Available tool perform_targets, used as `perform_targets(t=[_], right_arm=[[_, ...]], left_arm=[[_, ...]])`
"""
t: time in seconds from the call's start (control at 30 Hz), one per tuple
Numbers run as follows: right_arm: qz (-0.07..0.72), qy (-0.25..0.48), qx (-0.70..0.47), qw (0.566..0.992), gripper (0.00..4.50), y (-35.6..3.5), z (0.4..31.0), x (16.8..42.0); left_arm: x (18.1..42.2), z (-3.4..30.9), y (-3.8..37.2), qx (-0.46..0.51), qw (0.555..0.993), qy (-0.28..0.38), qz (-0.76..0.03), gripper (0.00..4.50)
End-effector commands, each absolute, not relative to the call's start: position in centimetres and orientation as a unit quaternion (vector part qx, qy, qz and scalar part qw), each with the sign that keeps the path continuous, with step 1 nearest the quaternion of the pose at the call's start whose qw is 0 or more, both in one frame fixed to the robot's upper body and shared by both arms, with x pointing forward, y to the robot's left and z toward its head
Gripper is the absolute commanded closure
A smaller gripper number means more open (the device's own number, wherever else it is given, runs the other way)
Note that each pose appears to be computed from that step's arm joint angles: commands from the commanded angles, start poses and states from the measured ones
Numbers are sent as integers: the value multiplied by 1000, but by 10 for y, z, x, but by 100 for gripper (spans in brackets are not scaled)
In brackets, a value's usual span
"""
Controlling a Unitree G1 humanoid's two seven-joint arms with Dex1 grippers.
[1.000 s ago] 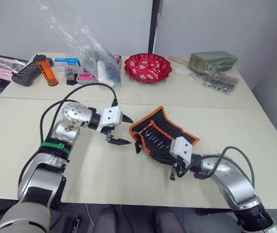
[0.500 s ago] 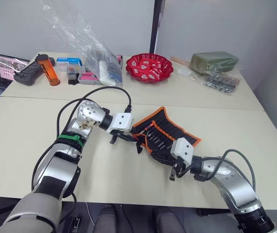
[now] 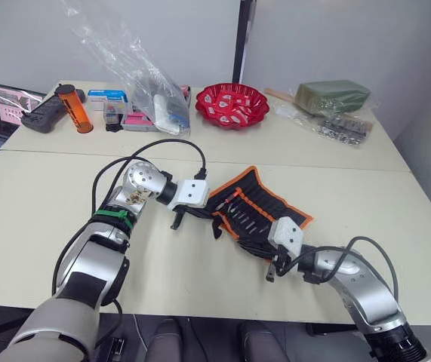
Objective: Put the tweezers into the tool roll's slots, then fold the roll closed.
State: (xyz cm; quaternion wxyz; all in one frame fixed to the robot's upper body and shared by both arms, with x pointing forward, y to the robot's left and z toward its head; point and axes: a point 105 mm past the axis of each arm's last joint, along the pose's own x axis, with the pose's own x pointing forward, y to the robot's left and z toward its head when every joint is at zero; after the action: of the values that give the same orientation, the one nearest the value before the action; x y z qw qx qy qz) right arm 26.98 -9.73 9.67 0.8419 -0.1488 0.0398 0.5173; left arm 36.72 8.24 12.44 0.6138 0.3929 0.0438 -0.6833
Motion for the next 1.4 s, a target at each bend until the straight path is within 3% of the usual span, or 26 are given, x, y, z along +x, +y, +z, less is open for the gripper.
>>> perform_targets(t=[0.03, 0.47, 0.87, 1.07, 1.4], right_arm=[[496, 8, -171, 851, 450, -107, 104, 287], [522, -51, -236, 818, 450, -71, 107, 360], [533, -114, -275, 792, 450, -30, 130, 390], [553, -123, -266, 780, 450, -44, 132, 381], [629, -3, -181, 756, 450, -83, 109, 310]], left_arm=[[375, 140, 99, 392, 646, 39, -654, 445], [365, 143, 164, 398, 706, 73, -582, 445], [315, 143, 208, 361, 760, 126, -526, 445], [298, 133, 171, 310, 771, 114, -545, 445], [298, 128, 172, 310, 767, 126, -547, 445]])
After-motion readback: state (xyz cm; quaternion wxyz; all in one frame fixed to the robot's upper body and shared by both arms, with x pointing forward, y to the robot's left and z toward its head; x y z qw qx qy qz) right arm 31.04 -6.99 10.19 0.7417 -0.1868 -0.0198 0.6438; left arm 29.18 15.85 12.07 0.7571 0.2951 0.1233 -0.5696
